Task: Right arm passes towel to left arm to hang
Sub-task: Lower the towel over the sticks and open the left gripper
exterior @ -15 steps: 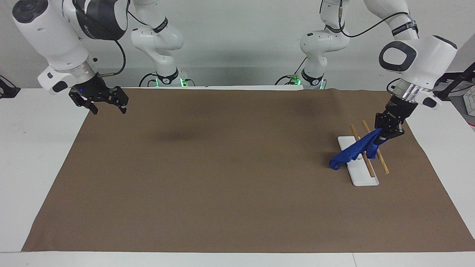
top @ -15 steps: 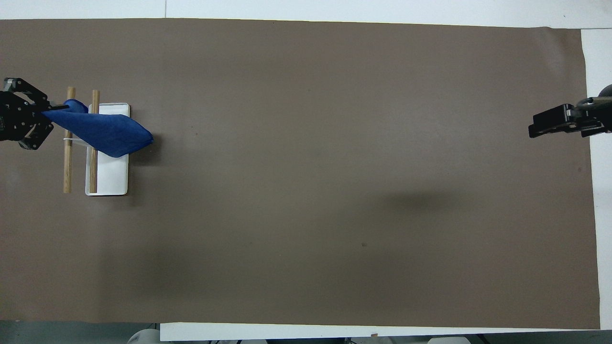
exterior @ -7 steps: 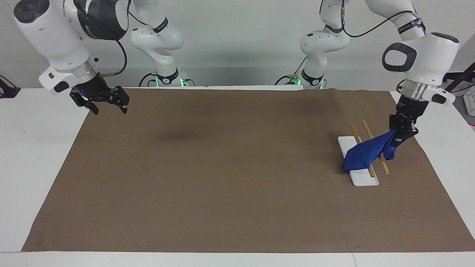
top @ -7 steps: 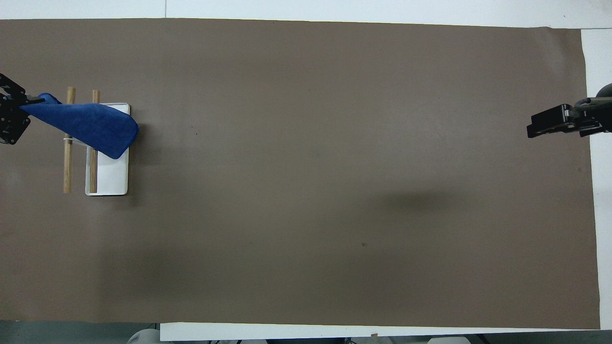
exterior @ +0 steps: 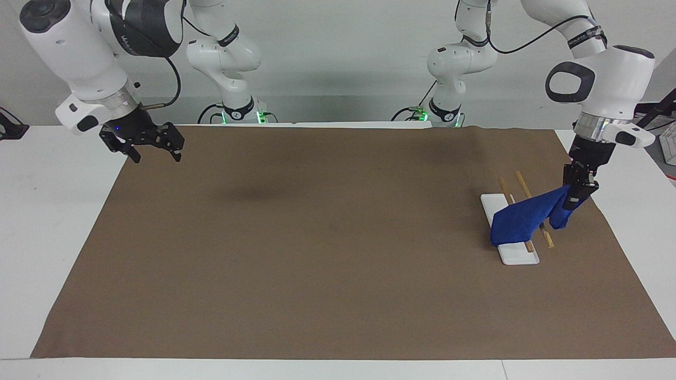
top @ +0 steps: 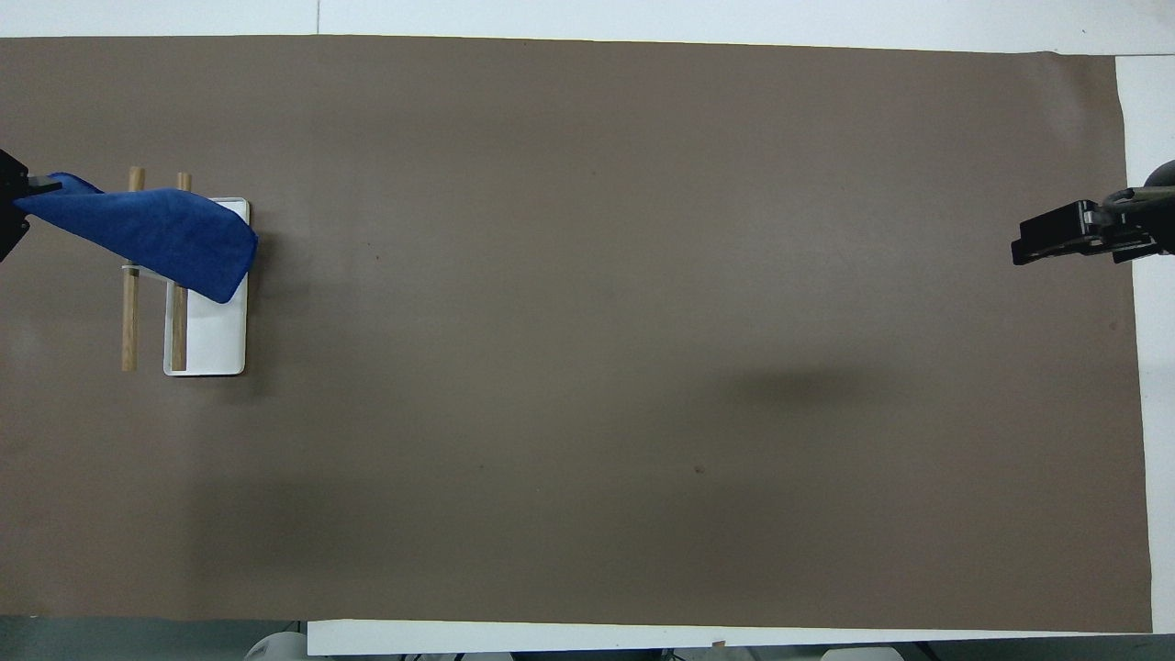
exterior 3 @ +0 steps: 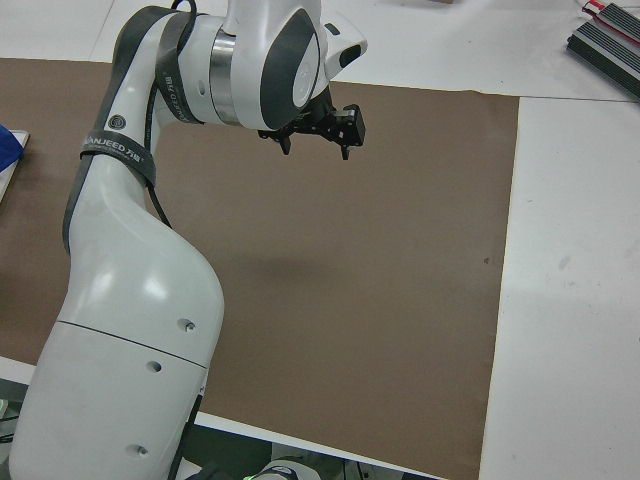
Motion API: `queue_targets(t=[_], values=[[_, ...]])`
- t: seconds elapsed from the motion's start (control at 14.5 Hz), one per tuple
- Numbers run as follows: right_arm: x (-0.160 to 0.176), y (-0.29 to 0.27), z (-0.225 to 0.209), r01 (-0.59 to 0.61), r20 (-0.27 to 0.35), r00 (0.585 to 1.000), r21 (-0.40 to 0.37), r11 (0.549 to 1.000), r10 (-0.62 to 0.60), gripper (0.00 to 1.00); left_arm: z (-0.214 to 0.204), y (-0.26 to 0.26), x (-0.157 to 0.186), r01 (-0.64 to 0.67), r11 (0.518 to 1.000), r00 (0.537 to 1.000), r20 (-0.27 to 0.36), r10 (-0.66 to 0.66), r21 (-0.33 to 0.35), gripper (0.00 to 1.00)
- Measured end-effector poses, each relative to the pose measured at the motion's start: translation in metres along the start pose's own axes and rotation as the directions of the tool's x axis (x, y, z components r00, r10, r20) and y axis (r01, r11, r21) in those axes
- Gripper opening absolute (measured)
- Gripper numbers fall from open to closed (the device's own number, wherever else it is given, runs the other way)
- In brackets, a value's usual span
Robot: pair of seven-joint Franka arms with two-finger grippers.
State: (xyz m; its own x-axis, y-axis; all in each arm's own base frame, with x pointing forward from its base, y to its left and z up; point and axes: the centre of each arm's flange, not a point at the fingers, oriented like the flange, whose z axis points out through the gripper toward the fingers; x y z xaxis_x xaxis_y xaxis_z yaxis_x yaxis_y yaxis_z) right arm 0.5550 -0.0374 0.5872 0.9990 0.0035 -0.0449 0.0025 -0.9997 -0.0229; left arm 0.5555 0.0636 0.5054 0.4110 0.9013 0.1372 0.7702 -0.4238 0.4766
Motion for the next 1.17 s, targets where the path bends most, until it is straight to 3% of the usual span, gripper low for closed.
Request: queue_targets(t=[0.21,0.62,0.83,1.17], values=[[0.0,0.0,0.0,0.001,0.0,1.0,0.0,1.0,-0.001,1.0,-0.005,-0.015,0.024,-0.038,0.999,0.999,-0.025,0.038,0.007,0.02],[0.0,-0.001,0.0,0.001,0.0,1.0,0.0,1.0,-0.001,1.0,-0.014,0.008,0.03,-0.042,0.998,0.998,-0.052,0.039,-0.042,0.02],[0.0,-0.001,0.0,0.002,0.0,1.0,0.0,1.0,-0.002,1.0,-0.016,0.023,0.037,-0.006,0.996,0.999,-0.04,0.003,-0.085,0.02],[0.0,-0.001,0.0,0.002,0.0,1.0,0.0,1.0,-0.002,1.0,-0.006,0.024,0.033,-0.047,0.996,0.999,-0.026,0.045,-0.076,0.02]])
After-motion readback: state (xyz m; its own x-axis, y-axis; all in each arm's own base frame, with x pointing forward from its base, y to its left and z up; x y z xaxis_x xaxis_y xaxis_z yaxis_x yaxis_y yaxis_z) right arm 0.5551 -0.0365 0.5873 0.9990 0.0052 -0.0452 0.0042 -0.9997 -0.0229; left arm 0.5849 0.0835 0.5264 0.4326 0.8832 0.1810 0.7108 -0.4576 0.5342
